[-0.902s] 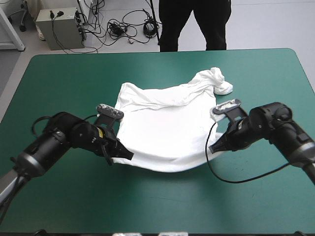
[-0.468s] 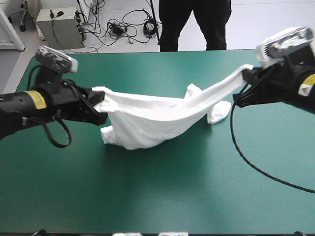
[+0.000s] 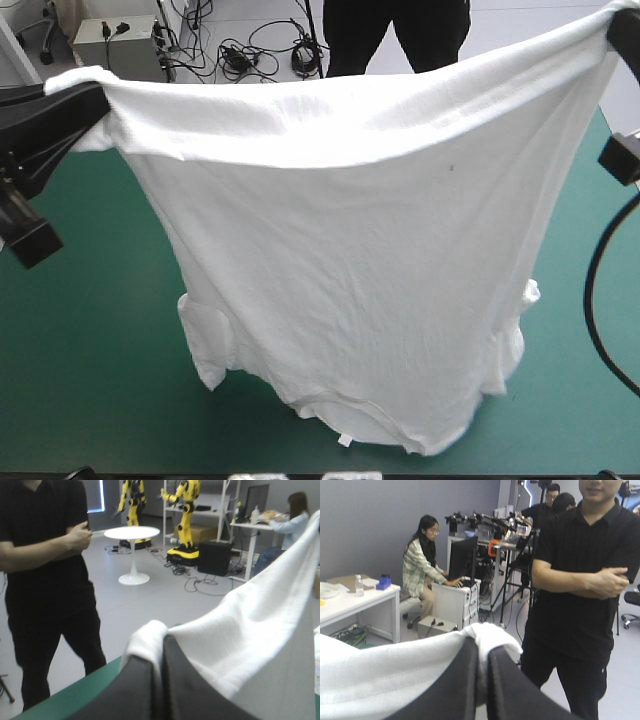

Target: Fold the cloth

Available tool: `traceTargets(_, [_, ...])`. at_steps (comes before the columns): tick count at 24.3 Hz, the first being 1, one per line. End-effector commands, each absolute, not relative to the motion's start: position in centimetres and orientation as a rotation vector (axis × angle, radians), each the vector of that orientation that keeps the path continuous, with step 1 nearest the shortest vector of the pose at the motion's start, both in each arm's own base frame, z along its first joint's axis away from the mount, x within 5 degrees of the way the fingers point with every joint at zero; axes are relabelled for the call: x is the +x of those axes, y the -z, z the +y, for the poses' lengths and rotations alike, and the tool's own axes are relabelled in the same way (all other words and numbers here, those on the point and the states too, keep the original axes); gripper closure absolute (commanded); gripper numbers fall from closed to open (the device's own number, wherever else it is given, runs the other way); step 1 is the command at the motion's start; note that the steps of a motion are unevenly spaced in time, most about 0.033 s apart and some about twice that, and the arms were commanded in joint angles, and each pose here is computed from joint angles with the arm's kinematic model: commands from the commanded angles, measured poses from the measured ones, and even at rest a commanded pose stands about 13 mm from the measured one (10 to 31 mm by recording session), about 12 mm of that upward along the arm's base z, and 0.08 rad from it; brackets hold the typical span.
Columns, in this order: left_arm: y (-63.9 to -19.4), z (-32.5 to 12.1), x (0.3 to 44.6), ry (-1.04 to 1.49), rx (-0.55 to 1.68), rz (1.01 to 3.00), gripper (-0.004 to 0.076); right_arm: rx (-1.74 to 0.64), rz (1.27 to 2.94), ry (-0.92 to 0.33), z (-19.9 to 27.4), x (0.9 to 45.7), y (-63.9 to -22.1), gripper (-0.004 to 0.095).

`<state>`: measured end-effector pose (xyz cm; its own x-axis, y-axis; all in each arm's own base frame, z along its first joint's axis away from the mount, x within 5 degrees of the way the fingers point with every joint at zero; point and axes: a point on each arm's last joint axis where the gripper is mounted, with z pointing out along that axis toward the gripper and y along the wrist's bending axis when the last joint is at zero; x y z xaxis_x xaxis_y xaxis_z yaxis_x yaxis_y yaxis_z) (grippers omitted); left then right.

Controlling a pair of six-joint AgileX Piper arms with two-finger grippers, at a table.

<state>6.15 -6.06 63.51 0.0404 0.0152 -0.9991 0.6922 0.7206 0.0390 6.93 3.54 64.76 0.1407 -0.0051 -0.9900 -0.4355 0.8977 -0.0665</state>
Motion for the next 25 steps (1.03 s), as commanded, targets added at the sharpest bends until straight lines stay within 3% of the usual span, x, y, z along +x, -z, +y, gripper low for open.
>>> traceTargets(1, [-65.7, -5.4, 3.8, 0.653, 0.609, 1.252, 0.0733, -0.362, 1.201, -0.339, 2.8, 4.5, -66.9, 0.0925])
traceTargets(12, [-68.0, -5.5, 5.3, 0.565, 0.511, 1.007, 0.0733, -0.332, 1.116, -0.32, 3.2, 5.9, -67.8, 0.0925])
traceTargets(16, [-68.0, -7.9, 11.1, 0.472, 0.43, 0.996, 0.0733, -0.195, 1.129, -0.275, 4.2, 11.7, -67.8, 0.0925])
traceTargets(20, [-66.7, -11.6, 20.1, 0.235, 0.36, 0.896, 0.0733, -0.096, 1.174, -0.175, 6.0, 20.8, -66.1, 0.0925])
traceTargets(25, [-66.3, -11.5, 25.9, 0.267, 0.219, 0.773, 0.0733, -0.047, 1.062, -0.197, 5.5, 24.4, -66.9, 0.0925])
